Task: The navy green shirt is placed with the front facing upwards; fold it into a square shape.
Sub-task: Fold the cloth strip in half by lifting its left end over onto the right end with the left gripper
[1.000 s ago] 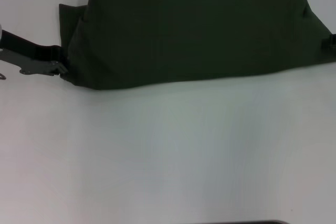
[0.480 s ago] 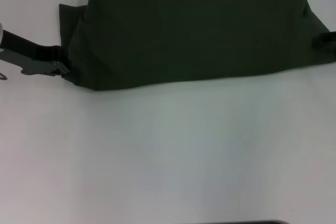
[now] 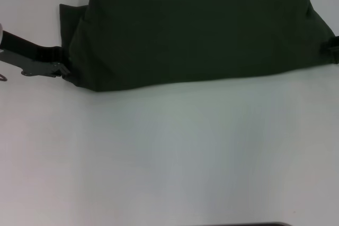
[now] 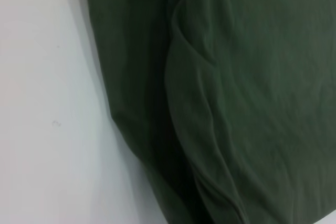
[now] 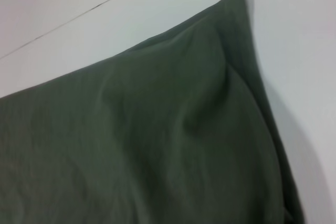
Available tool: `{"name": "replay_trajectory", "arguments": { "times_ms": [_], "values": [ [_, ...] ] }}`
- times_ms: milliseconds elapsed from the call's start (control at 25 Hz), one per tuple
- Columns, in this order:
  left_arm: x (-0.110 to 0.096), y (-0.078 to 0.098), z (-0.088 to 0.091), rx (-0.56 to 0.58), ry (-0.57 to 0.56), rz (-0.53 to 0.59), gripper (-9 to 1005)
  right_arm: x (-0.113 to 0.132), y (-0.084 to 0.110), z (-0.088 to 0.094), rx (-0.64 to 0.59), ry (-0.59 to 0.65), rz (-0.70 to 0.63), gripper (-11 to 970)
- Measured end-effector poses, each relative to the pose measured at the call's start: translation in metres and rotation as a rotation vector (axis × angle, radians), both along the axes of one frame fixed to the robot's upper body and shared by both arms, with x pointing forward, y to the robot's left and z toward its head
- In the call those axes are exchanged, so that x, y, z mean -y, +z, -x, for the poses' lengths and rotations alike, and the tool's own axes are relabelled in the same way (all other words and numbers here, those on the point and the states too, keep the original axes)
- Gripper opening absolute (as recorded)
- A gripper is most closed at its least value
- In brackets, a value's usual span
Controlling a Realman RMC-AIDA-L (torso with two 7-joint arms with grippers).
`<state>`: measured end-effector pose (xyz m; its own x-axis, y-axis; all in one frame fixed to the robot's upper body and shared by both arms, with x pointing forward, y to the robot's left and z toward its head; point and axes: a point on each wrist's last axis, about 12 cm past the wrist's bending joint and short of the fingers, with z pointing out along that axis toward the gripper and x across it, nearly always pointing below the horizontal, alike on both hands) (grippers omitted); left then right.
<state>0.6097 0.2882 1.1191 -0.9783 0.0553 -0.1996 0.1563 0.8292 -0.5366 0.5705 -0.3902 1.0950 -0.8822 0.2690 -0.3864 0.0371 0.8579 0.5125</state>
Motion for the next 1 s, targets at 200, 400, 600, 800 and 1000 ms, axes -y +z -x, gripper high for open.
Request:
{"name": "replay_trajectory", "arguments": {
  "times_ms": [200, 400, 600, 800, 1000],
  "values": [
    [0.001, 0.000, 0.000, -0.001, -0.001, 0.001, 20, 0.003, 0.003, 0.001, -0.013, -0.002, 0.003, 571],
    [0.001, 0.000, 0.000, -0.003, 0.001, -0.004, 20, 0.004, 0.004, 0.001, -0.015, 0.004, 0.008, 355],
    [-0.001, 0.000, 0.000, -0.003, 0.002, -0.006, 19, 0.003, 0.005, 0.000, -0.014, 0.007, 0.007, 144],
    [-0.006, 0.002, 0.001, -0.005, -0.002, -0.014, 19, 0.004, 0.006, 0.000, -0.014, 0.008, 0.009, 38],
    [-0.013, 0.002, 0.003, -0.014, 0.007, -0.016, 19, 0.001, 0.007, -0.002, -0.017, 0.022, 0.009, 17]
  ]
}}
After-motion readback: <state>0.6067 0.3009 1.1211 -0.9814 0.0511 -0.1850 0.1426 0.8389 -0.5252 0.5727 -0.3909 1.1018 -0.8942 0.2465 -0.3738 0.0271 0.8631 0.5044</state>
